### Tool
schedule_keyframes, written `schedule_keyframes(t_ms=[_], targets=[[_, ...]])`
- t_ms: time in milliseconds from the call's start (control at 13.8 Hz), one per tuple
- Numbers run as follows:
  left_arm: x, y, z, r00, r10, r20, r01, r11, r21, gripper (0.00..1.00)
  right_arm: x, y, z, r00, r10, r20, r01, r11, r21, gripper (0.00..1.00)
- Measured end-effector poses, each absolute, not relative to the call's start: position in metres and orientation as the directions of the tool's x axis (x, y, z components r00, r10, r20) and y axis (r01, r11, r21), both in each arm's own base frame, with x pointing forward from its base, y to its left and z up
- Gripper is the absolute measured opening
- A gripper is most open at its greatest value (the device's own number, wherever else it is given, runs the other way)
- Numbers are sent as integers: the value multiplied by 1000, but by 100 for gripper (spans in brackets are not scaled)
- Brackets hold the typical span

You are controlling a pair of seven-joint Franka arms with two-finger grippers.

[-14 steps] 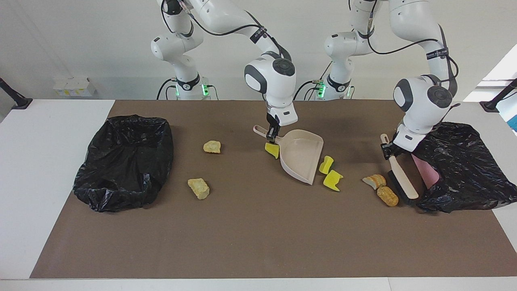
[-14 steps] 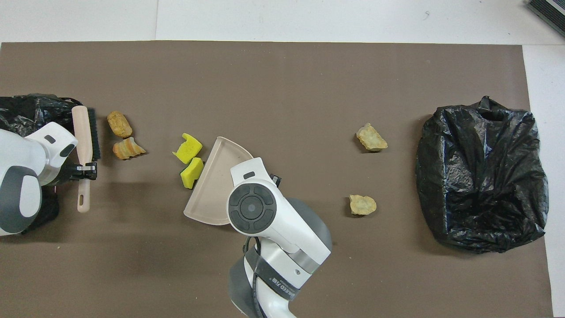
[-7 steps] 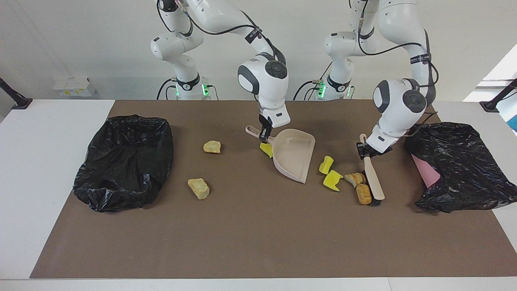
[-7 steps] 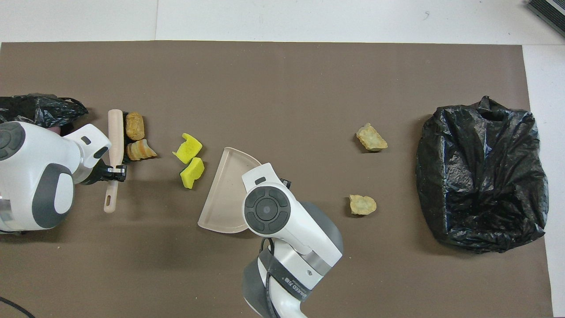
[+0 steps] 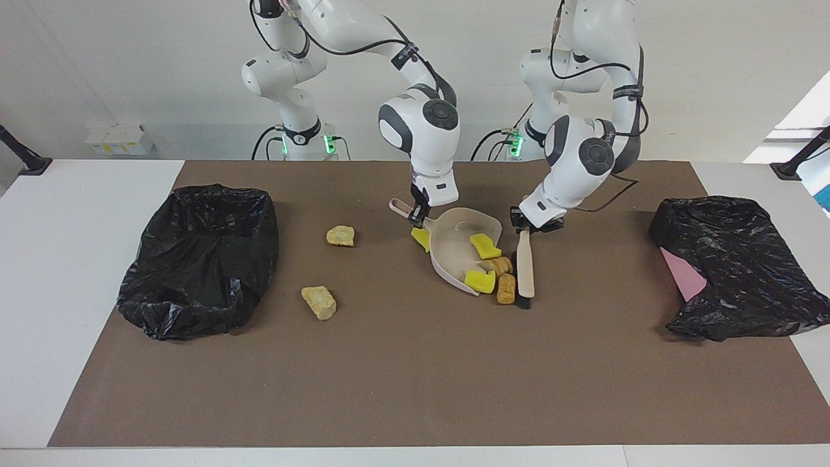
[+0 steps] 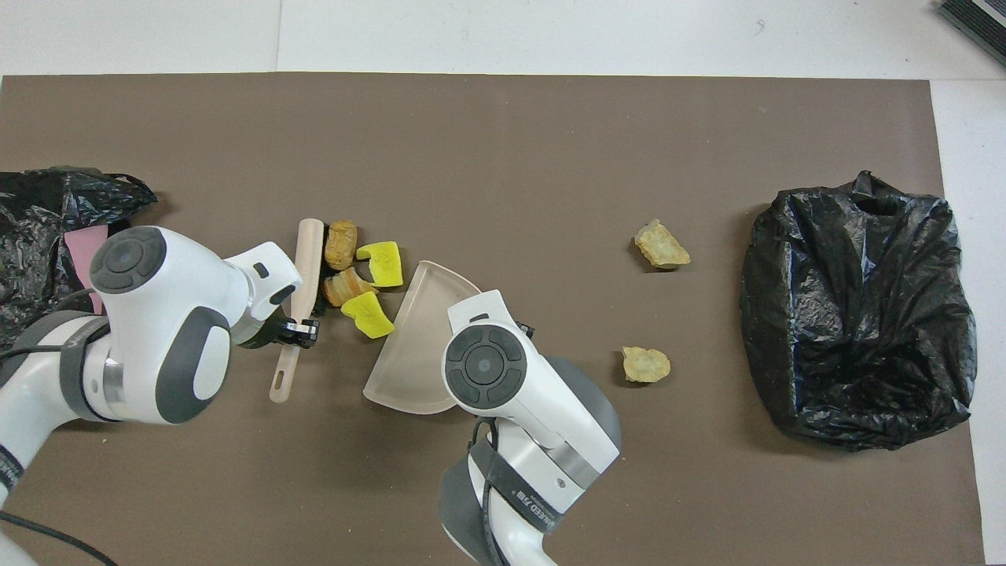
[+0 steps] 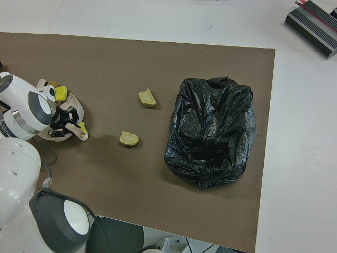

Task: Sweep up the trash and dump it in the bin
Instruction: 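Sweep the sponge pieces and chunks into the dustpan with the left gripper's brush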

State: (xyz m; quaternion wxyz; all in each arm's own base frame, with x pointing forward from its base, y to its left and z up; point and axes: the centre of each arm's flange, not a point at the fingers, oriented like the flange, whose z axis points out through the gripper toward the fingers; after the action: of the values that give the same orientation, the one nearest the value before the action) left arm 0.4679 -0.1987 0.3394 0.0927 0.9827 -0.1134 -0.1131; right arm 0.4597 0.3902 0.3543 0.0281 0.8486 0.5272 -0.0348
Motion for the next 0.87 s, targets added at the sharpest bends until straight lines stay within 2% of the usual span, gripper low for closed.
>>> schedule_keyframes(t_ms=[218,363,727,872], targets=[[444,-237,344,925,-303,-230,-244,-937,251,26,460,390,354,442,892,-89,896,-443,11,31],[441,-243,349,923,-311,-228,-250,-933,259,26,460,390,354,442,892,-89,896,-443,11,31],[472,-205,373,955,-236,-177,-186,-947,260,26,462,390,356,445,892,-81,895,-445,14,31],[485,-175,382,965,-214,-152,-179,-961,213,26,464,390,360,448,891,-71,894,-448,19,31]])
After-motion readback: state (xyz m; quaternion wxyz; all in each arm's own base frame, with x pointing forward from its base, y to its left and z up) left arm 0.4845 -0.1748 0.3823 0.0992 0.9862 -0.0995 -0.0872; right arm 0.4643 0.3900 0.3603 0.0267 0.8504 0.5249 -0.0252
